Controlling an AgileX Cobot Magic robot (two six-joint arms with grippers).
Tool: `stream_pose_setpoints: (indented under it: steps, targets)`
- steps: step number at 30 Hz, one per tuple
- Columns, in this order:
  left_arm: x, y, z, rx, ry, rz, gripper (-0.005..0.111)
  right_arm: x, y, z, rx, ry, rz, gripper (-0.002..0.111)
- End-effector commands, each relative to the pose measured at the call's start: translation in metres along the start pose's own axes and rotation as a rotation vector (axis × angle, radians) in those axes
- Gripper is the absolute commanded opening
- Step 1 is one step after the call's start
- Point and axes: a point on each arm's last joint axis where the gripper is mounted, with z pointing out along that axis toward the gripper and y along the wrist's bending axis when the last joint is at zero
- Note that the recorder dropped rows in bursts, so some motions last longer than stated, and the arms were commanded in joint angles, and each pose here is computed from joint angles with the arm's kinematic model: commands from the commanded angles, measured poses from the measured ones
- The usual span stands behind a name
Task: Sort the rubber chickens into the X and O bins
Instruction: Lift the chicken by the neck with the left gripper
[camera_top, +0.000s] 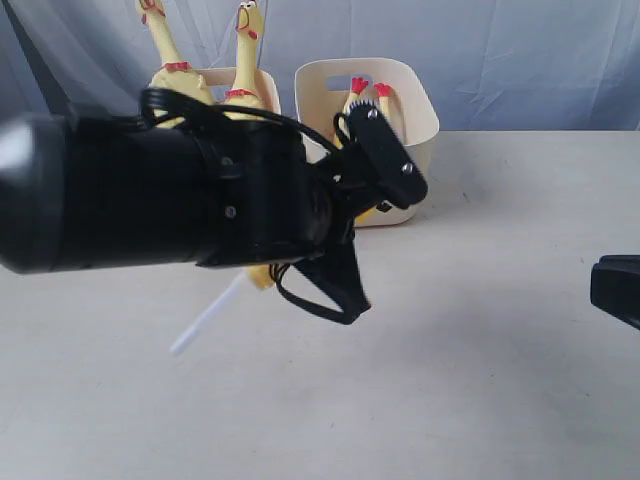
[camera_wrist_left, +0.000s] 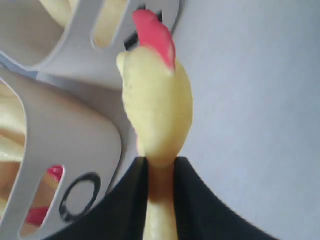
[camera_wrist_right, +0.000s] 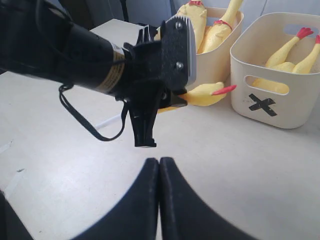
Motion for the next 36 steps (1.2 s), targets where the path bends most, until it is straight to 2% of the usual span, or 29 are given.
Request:
stream_pose_setpoints:
  steps: [1,6,8,12,15,18,21,25,27,32,34,36]
  targets:
    - [-0.024,0.02,-0.017,0.019,-0.218,-0.143,0.0,0.0,0.0,0.0,0.007,-0.013,0.003,-0.001]
    - [-0.045,0.05,-0.021,0.027,-0.412,-0.318,0.0,0.0,0.0,0.0,0.007,-0.013,0.003,-0.001]
    - [-0.052,0.062,-0.023,0.038,-0.5,-0.349,0.0,0.001,0.0,0.0,0.003,-0.008,0.003,-0.001]
    - [-0.061,0.087,-0.025,-0.017,-0.596,-0.358,0.0,0.0,0.0,0.0,0.006,-0.011,0.003,-0.001]
    - [-0.065,0.097,-0.017,-0.069,-0.628,-0.313,0.0,0.0,0.0,0.0,0.006,-0.011,0.003,-0.001]
    - [-0.07,0.097,-0.009,-0.11,-0.652,-0.273,0.0,0.0,0.0,0.0,0.006,-0.011,0.003,-0.001]
    - [-0.072,0.101,0.002,-0.151,-0.632,-0.385,0.0,0.0,0.0,0.0,0.006,-0.011,0.003,-0.001]
    - [-0.073,0.102,0.016,-0.195,-0.605,-0.424,0.0,0.0,0.0,0.0,0.006,-0.011,0.003,-0.001]
    - [-0.075,0.102,0.018,-0.202,-0.605,-0.41,0.0,0.0,0.0,0.0,0.006,-0.011,0.003,-0.001]
    - [-0.074,0.106,0.015,-0.262,-0.587,-0.289,0.0,0.0,0.0,0.0,0.006,-0.011,0.003,-0.001]
    - [-0.072,0.113,0.016,-0.267,-0.583,-0.271,0.0,0.0,0.0,0.0,0.007,-0.013,0.003,-0.001]
    - [-0.066,0.125,0.018,-0.257,-0.584,-0.302,0.0,0.0,0.0,0.0,0.007,-0.013,0.003,-0.001]
